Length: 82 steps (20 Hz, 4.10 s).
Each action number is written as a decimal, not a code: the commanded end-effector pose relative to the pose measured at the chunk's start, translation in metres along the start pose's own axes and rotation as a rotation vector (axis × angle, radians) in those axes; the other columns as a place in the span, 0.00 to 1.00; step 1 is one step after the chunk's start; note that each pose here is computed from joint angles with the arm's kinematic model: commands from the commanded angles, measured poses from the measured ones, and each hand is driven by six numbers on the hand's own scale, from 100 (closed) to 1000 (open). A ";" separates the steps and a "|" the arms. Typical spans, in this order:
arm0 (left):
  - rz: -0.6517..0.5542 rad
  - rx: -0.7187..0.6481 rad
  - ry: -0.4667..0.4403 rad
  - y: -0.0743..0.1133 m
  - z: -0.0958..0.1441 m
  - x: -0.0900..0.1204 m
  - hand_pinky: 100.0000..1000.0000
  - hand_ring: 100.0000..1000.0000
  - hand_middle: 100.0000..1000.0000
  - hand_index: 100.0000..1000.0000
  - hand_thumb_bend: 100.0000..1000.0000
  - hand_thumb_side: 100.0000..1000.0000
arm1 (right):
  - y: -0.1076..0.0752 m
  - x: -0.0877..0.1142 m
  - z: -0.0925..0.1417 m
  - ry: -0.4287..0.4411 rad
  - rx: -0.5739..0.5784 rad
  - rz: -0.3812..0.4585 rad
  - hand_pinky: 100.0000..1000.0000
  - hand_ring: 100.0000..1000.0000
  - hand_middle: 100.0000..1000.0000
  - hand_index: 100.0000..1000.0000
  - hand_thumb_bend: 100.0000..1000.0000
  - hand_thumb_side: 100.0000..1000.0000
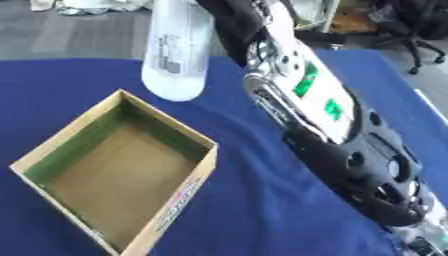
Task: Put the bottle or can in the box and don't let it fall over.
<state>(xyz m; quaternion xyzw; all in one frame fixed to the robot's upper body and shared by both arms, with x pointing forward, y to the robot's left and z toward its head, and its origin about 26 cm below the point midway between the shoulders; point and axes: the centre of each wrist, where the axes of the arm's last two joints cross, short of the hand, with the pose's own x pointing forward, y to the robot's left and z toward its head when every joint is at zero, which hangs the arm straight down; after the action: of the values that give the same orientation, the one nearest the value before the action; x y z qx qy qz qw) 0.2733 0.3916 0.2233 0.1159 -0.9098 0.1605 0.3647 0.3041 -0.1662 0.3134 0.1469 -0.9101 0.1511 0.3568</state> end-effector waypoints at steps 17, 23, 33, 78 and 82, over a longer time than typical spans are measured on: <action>-0.094 -0.021 -0.160 0.015 -0.020 0.028 0.93 1.00 1.00 0.69 0.44 0.50 | 0.032 -0.052 -0.011 -0.006 0.040 0.115 0.67 0.37 0.44 0.10 0.00 0.41; -0.088 -0.032 -0.175 0.013 -0.022 0.029 0.93 1.00 1.00 0.69 0.43 0.50 | 0.038 -0.082 -0.007 0.023 0.069 0.157 0.68 0.41 0.48 0.12 0.00 0.41; -0.081 -0.034 -0.183 0.011 -0.023 0.031 0.93 1.00 1.00 0.69 0.43 0.50 | 0.047 -0.119 0.005 0.102 0.092 0.182 0.72 0.57 0.65 0.27 0.00 0.41; -0.135 -0.019 -0.182 0.020 -0.020 0.032 0.93 1.00 1.00 0.69 0.43 0.50 | 0.028 -0.081 0.025 0.551 0.431 0.395 1.00 1.00 1.00 1.00 0.00 1.00; -0.137 -0.018 -0.182 0.021 -0.019 0.032 0.93 1.00 1.00 0.69 0.43 0.50 | 0.029 -0.086 0.029 0.589 0.472 0.390 1.00 1.00 1.00 1.00 0.00 1.00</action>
<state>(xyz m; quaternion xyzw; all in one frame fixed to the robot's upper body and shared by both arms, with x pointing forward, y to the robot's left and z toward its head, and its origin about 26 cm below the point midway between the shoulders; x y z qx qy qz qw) 0.2603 0.4128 0.2393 0.1775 -0.9240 0.1349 0.3107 0.3374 -0.1339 0.2192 0.0077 -0.7165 0.4494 0.5334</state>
